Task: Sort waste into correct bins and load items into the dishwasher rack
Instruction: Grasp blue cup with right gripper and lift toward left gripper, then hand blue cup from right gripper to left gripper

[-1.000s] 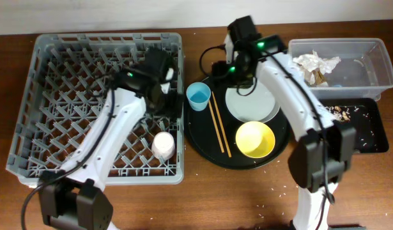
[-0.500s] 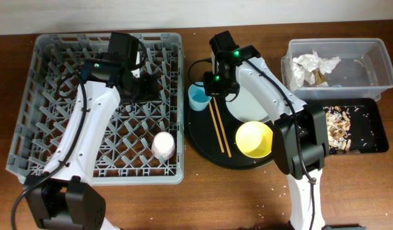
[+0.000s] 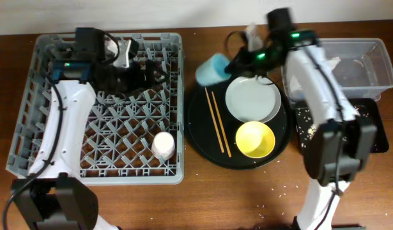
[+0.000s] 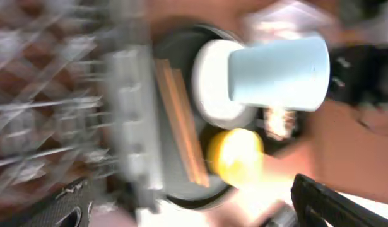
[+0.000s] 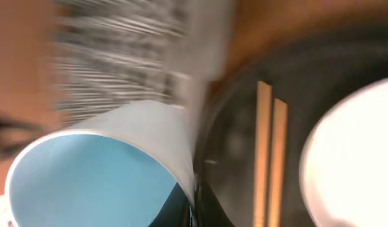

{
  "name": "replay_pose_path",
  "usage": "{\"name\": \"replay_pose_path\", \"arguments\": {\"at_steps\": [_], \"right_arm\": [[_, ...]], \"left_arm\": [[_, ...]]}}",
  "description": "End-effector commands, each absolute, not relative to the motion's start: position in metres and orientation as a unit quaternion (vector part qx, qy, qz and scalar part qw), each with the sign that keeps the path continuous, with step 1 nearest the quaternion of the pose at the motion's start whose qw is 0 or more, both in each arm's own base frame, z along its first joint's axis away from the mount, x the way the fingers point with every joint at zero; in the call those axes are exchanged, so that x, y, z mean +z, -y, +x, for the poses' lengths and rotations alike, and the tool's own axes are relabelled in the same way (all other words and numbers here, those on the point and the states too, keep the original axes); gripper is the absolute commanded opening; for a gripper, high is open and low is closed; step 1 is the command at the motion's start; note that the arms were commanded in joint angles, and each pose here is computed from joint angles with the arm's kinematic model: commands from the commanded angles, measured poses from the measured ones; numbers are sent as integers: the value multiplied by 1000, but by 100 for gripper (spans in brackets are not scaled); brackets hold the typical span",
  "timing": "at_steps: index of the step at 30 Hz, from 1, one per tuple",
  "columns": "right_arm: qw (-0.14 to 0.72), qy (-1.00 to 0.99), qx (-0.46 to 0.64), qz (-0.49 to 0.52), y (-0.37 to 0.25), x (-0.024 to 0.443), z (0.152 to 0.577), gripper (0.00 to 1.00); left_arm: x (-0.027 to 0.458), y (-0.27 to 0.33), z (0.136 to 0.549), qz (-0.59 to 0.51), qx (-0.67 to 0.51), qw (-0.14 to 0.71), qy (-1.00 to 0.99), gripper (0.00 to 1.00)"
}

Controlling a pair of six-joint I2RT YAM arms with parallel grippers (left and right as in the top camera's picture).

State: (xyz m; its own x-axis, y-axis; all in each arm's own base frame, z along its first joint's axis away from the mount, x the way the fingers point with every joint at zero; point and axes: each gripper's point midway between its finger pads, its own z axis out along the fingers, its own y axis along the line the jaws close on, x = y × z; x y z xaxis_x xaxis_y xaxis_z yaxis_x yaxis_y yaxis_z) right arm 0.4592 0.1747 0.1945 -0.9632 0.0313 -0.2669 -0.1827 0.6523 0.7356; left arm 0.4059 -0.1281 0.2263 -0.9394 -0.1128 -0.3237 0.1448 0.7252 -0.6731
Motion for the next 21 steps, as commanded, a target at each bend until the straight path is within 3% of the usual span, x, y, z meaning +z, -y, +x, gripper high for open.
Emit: {"name": "replay_pose_path", "arguments": {"at_steps": [1, 6, 21], "right_arm": [[129, -806, 563, -131, -211, 255, 433, 4], [126, -758, 613, -183, -241, 278, 419, 4], [104, -706, 664, -221, -272, 307, 405, 4]], "left_arm": [[293, 164, 380, 128, -562, 185, -796, 99], [322, 172, 365, 187, -628, 204, -728, 99], [300, 173, 376, 179, -614, 194, -744, 99]]}}
